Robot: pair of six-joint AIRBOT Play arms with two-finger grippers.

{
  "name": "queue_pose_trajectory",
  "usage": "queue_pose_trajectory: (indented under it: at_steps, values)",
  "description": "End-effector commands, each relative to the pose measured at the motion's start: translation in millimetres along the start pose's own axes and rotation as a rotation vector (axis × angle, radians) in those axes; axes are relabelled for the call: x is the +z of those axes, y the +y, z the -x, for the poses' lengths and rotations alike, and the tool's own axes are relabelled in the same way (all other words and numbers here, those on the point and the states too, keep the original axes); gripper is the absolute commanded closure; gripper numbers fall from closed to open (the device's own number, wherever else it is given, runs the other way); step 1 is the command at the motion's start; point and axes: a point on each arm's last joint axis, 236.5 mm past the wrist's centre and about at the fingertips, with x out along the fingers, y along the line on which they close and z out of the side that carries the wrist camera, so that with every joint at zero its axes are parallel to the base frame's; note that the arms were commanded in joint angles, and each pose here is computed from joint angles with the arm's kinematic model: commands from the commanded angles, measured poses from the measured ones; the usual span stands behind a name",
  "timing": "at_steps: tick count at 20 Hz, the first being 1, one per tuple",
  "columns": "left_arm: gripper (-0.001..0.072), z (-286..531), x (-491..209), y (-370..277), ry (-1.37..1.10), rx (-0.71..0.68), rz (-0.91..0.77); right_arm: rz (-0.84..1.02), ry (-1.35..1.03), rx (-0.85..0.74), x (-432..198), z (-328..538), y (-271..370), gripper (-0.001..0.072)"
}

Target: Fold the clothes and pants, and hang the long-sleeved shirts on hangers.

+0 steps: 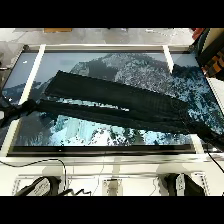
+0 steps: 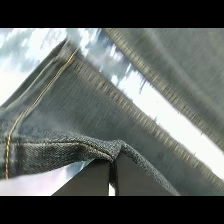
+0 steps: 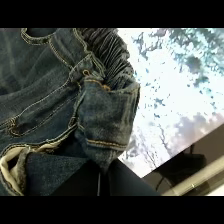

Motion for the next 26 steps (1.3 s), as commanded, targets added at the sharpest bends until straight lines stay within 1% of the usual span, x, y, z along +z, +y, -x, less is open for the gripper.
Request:
queue_pose_trajectory:
  at_steps: [1, 4, 6, 9, 12, 16, 18, 21, 26]
  values:
    - [0.0671, -30, 30, -29, -0.008, -0.043, -0.042, -0.022, 0.003, -0.042, 5, 13, -6, 0.0682]
    - [0.0672, -64, 48, -66, 0.004, -0.082, -0.114, -0.063, -0.028, -0.040, 13, 13, -6, 0.0681]
    - [0.0672, -84, 61, -75, 0.013, -0.063, -0.103, -0.118, -0.100, -0.039, 32, 9, -8, 0.0681]
    - [0.0672, -104, 82, -82, 0.031, -0.031, -0.085, -0.225, -0.149, 0.031, 53, -10, 4, 0.0682]
    - [0.0672, -119, 97, -99, 0.031, -0.036, -0.125, -0.234, -0.123, 0.091, 56, -44, 32, 0.0681]
    - [0.0672, -138, 110, -108, 0.006, -0.034, -0.084, -0.247, -0.171, 0.160, 89, -91, 82, 0.0682]
    - [0.0672, -151, 112, -108, 0.000, -0.037, -0.080, -0.283, -0.160, 0.158, 109, -116, 90, 0.0681]
    - [0.0672, -168, 113, -113, -0.027, -0.051, -0.074, -0.334, -0.101, 0.140, 121, -155, 93, 0.0681]
    - [0.0672, -187, 126, -146, -0.161, -0.118, -0.070, -0.402, -0.065, 0.148, 133, -194, 99, 0.0681]
